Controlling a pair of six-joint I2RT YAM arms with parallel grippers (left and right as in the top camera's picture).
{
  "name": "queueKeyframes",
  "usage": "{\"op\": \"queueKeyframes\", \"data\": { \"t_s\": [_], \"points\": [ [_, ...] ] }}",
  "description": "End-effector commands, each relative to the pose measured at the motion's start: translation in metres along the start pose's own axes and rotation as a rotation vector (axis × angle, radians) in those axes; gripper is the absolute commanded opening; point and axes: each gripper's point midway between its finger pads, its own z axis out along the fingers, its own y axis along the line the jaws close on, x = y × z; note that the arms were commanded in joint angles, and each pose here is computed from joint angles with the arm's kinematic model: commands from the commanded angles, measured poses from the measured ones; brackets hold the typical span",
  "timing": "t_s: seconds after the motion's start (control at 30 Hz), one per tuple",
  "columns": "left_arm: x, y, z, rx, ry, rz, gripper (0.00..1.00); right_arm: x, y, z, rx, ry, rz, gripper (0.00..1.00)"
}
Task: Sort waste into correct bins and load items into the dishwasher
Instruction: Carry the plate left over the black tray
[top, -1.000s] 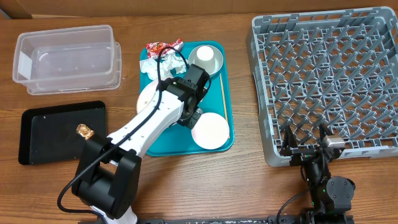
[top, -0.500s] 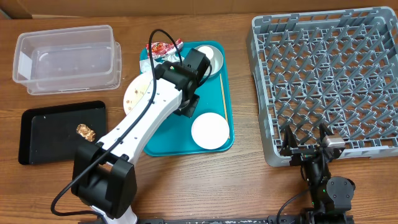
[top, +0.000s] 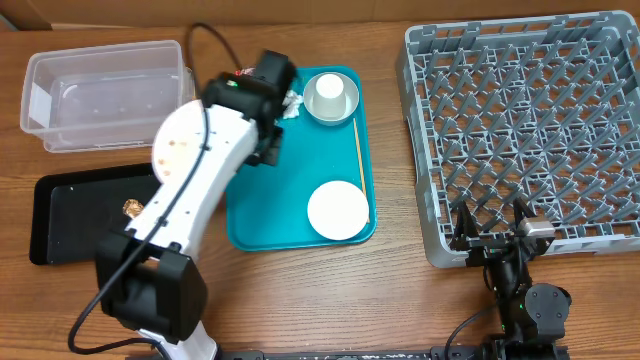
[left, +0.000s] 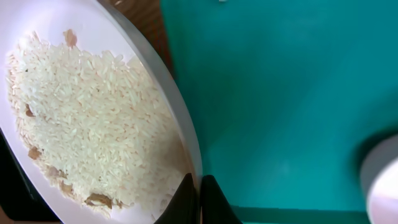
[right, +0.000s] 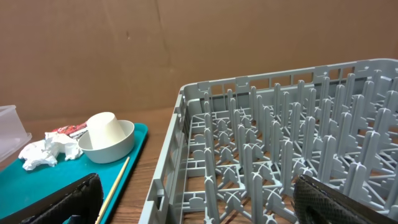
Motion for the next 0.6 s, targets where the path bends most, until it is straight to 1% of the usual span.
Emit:
{"op": "queueKeyframes", "data": {
  "t_s": [0.0, 0.33, 0.57],
  "points": [
    [-0.006, 0.028, 0.002, 0.011, 0.002, -0.123, 0.04, 0.001, -0.002, 0.0, 0.011, -0.007, -0.004, 1.0],
    [0.0, 0.068, 0.017, 0.116, 0.058, -0.294, 0.04, 0.001, -0.002, 0.0, 0.011, -0.007, -0.004, 1.0],
    [0.007, 0.099, 0.025, 0.107, 0.079, -0.378, 0.04, 0.001, -0.003, 0.0, 0.012, -0.007, -0.004, 1.0]
  ]
}}
